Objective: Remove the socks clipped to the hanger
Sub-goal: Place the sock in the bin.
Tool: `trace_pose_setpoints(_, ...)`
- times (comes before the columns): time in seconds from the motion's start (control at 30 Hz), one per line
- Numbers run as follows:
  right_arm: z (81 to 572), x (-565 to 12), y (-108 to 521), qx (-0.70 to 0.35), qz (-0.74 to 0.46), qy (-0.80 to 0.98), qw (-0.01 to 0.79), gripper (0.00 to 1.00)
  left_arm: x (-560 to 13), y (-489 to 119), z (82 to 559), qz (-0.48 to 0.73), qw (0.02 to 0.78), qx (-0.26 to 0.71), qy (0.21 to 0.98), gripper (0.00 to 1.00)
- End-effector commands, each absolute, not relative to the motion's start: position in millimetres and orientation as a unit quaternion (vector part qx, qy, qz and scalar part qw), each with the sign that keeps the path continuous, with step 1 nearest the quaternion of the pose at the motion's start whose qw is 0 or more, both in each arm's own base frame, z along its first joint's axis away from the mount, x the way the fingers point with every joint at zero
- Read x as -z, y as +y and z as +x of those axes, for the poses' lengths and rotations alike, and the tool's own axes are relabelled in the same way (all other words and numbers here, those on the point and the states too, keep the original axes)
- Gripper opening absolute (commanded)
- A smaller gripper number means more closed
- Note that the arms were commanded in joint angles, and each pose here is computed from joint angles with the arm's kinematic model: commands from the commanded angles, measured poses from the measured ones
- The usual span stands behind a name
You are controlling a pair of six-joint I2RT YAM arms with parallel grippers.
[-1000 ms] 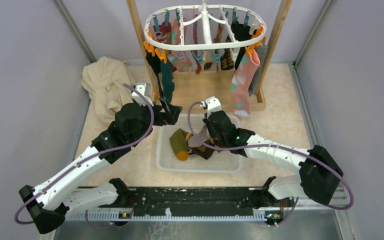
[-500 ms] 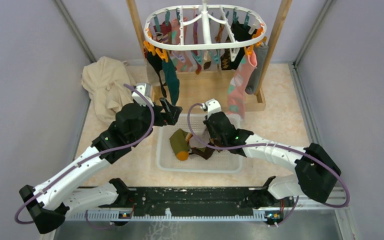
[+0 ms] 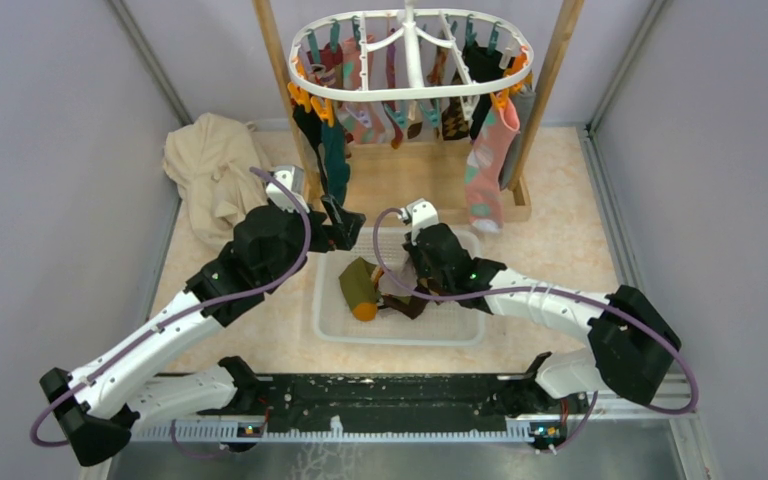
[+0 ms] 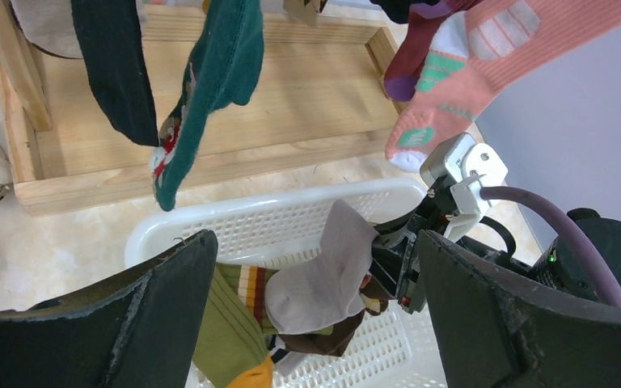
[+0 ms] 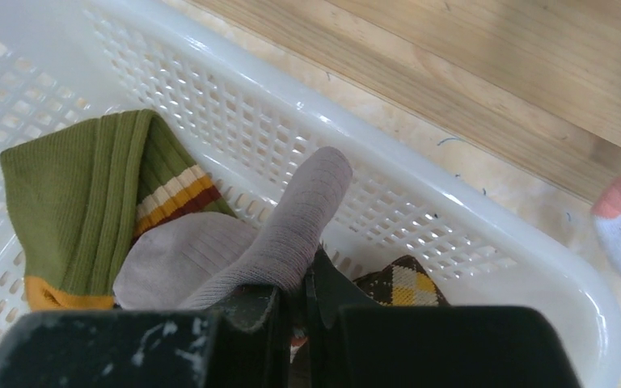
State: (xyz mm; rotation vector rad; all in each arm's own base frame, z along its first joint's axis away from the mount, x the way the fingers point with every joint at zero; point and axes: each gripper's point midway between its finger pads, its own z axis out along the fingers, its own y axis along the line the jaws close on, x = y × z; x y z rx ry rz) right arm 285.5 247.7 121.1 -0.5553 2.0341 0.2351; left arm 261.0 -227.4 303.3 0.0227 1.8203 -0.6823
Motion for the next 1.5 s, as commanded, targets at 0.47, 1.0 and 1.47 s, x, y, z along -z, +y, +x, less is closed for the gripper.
trace_pose_setpoints(0.47, 301, -154, 280, -0.138, -0.249, 0.811, 0.511, 0.47, -311, -230, 262, 0.013, 0.569, 0.293, 0.768, 0.99)
trace_pose_setpoints(1.0, 282, -181, 270, -0.176, -0.238, 0.795, 0.529, 0.54, -306, -232, 263, 0.013, 0.563, 0.295, 0.772, 0.99)
trace_pose_setpoints(1.47, 278, -172, 268, -0.179, -0.231, 0.802, 0.522, 0.54, -308, -233, 258, 0.016, 0.561, 0.307, 0.769, 0.99)
